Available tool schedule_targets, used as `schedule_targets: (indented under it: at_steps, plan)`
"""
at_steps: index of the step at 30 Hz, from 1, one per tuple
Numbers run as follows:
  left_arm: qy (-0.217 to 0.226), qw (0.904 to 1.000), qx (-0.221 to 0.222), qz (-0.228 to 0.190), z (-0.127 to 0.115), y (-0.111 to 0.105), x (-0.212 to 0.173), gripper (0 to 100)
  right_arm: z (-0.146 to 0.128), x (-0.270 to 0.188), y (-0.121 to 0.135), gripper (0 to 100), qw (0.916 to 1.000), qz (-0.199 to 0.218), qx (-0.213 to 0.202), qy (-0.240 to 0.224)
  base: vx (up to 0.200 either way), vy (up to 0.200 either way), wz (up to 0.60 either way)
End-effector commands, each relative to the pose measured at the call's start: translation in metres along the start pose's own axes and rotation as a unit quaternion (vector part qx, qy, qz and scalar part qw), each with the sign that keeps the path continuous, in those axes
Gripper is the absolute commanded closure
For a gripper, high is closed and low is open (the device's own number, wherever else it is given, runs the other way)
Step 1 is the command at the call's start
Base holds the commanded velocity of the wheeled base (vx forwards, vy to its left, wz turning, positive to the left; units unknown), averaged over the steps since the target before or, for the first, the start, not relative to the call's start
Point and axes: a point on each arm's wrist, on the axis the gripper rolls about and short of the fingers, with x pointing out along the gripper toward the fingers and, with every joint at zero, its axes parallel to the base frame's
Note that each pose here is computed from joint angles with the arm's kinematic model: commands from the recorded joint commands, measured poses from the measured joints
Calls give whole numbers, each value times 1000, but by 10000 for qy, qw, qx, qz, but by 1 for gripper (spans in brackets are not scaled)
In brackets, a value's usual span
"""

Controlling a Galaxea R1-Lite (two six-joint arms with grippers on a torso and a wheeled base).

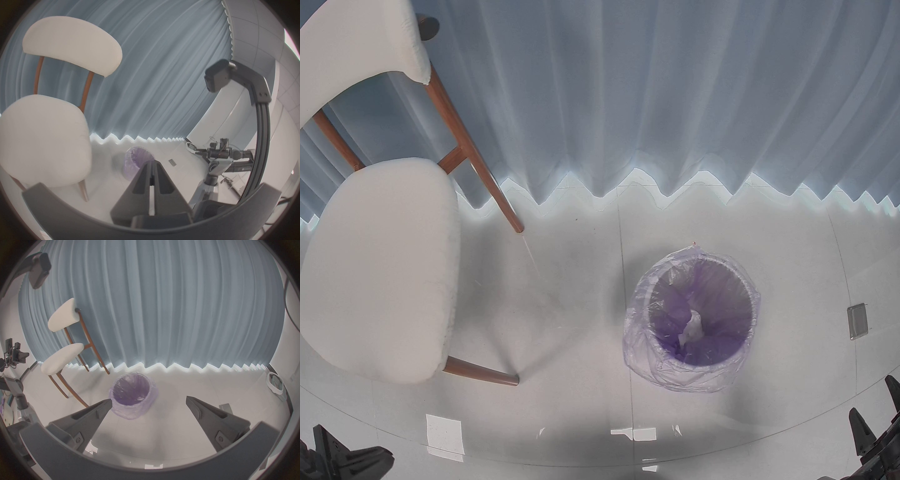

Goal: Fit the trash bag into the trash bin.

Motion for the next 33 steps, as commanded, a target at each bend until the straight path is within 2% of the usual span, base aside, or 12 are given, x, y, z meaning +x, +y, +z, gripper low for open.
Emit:
schedule_targets:
  at_steps: [1,4,9,11,13,16,18,20,23,26,28,33]
  plan:
    - [-26,9952,968,125,-25,-10,-10,100,-14,-7,0,0,9987,226,-21,-446,0,200,0]
    - [203,9930,1097,393,-34,-6,-10,100,-15,-7,-2,0,9990,-25,206,-401,0,133,0]
    - [814,9902,790,821,-54,-1,-13,100,-15,-7,-2,0,9989,-46,252,-393,0,0,0]
    - [851,9811,774,1555,-55,3,-14,100,-15,-7,-2,0,9988,-68,269,-393,0,0,0]
    - [778,9609,843,2520,-54,7,-15,100,-15,-7,-2,0,9987,-98,285,-401,0,0,0]
    - [672,9102,786,4010,-53,12,-20,100,-15,-7,-2,0,9986,-105,316,-401,0,0,0]
    - [622,8900,782,4448,-52,13,-21,100,-15,-7,-2,0,9986,-127,325,-401,0,0,0]
    - [588,8811,798,4623,-52,14,-22,100,-15,-7,-2,0,9986,-135,325,-401,0,0,0]
    - [629,8843,816,4555,-52,14,-22,100,-15,-7,-2,0,9987,-114,278,-401,0,0,0]
    - [694,9158,795,3875,-53,12,-19,100,-15,-7,-1,0,9991,25,96,-401,0,0,0]
    - [761,9284,902,3525,-53,11,-18,100,-15,-7,-1,0,9991,169,60,-397,0,0,0]
    - [702,9242,793,3669,-53,11,-18,100,-15,-7,-1,0,9990,164,114,-396,0,0,0]
